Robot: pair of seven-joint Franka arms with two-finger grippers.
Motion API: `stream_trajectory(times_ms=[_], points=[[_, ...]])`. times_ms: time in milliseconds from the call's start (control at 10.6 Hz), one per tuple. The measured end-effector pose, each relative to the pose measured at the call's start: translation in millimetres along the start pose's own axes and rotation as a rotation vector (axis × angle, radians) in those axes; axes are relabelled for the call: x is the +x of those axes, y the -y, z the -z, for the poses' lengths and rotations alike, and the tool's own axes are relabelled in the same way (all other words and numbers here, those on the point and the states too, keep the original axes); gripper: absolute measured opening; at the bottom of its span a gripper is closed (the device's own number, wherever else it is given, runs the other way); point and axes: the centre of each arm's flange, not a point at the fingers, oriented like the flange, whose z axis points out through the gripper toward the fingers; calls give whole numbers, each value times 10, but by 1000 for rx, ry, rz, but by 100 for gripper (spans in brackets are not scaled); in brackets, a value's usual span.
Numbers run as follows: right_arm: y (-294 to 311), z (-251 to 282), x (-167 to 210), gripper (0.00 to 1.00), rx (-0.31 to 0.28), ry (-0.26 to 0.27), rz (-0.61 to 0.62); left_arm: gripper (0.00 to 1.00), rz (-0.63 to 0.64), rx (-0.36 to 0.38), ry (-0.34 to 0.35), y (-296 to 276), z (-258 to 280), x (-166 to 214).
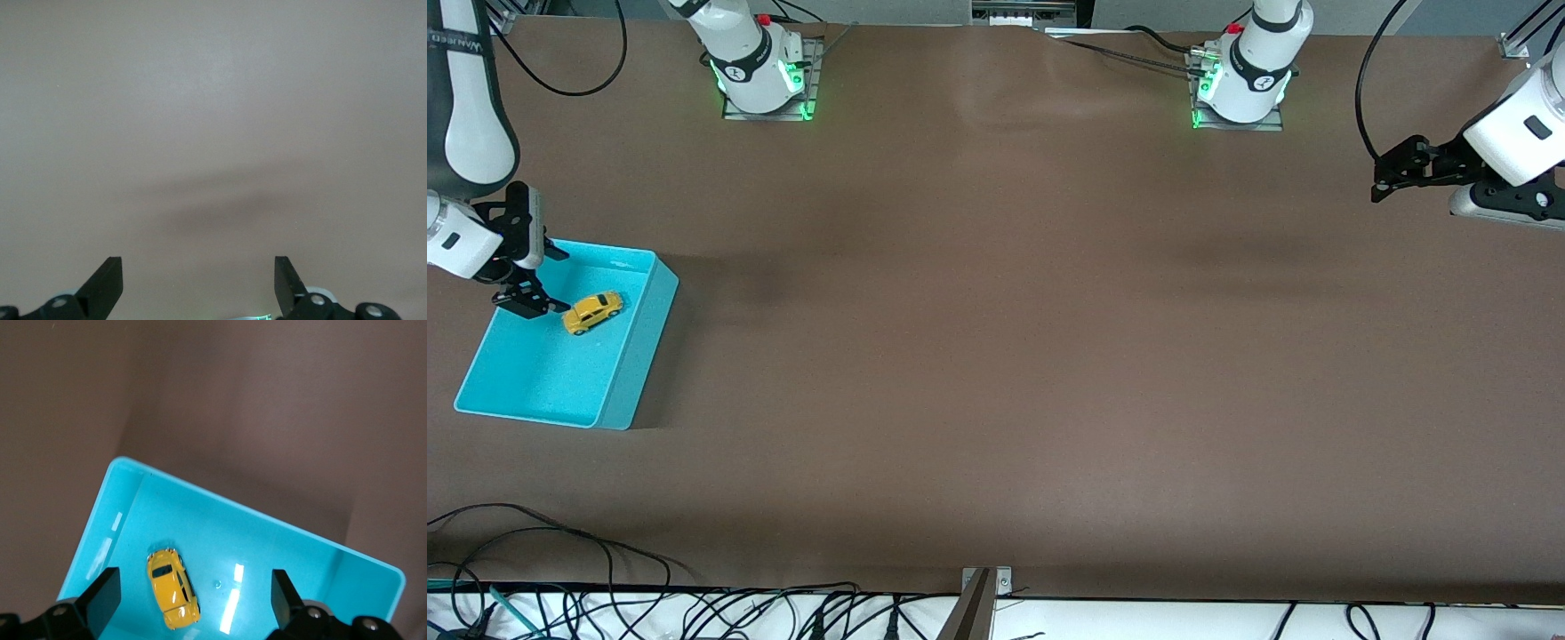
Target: Wind up and store yellow beetle car
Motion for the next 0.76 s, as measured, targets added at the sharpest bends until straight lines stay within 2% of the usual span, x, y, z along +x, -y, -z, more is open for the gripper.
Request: stream_trajectory(times_ms=[473,756], points=[[-205,379,776,100,-27,1,-411,100,0,0,1,2,-1,-1],[-284,516,1230,100,-35,17,-738,100,12,-1,1,66,-1,-9]])
